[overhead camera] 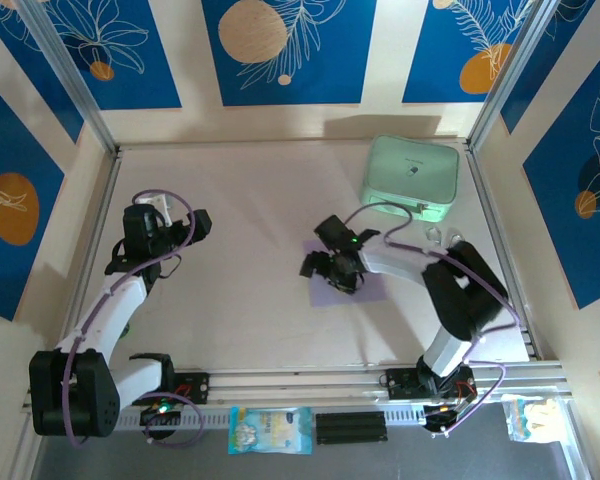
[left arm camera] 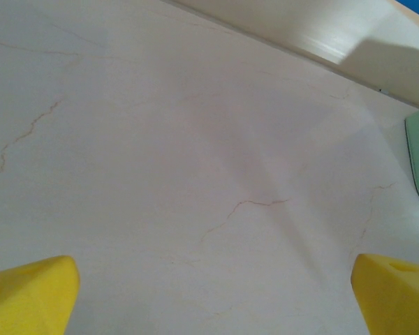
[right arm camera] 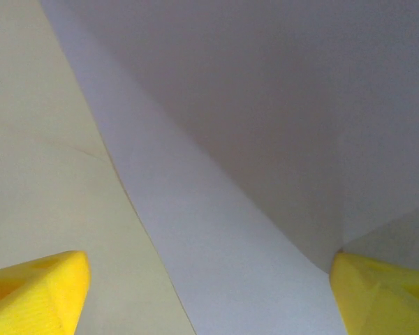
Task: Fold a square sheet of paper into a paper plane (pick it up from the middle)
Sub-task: Move the square sheet of paper to the center of the table.
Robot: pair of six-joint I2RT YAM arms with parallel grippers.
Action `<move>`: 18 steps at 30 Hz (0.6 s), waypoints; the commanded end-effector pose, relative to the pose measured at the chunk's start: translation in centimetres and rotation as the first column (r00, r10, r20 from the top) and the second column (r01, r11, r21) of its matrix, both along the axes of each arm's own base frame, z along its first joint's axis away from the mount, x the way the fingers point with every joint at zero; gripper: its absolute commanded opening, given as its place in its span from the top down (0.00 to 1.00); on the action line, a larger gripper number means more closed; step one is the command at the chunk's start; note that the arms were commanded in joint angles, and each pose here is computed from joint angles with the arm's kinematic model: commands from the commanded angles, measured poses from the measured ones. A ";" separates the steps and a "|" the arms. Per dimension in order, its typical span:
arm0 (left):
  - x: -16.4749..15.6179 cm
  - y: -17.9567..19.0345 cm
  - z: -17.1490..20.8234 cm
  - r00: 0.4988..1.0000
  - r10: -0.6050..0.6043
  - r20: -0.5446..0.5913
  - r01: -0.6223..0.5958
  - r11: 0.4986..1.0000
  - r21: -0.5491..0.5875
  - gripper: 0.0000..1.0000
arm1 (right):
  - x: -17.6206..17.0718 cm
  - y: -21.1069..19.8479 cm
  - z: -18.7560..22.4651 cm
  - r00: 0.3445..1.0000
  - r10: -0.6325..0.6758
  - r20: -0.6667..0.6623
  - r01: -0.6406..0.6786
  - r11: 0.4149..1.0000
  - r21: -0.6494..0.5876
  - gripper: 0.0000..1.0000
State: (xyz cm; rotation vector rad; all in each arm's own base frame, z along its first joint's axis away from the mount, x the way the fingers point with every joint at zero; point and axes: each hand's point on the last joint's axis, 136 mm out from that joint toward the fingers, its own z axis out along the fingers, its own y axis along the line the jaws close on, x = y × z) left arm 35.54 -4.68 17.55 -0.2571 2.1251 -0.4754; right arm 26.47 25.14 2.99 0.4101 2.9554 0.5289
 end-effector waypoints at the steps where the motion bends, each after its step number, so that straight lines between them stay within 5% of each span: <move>1: 0.5 -0.1 1.4 1.000 0.006 0.013 -0.005 1.000 -0.019 0.00 | 1.4 4.2 -0.2 1.000 -0.011 0.010 0.011 0.999 0.031 0.11; 11: 0.7 0.5 0.5 0.993 0.049 -0.108 -0.050 0.999 -0.004 0.00 | 6.4 12.9 2.6 0.996 -0.016 0.089 -0.002 0.981 0.197 0.17; 18: 1.1 -0.6 -0.5 0.976 0.016 -0.215 -0.026 0.999 -0.042 0.01 | 8.8 8.4 7.5 0.958 0.016 0.286 -0.063 0.985 0.158 0.16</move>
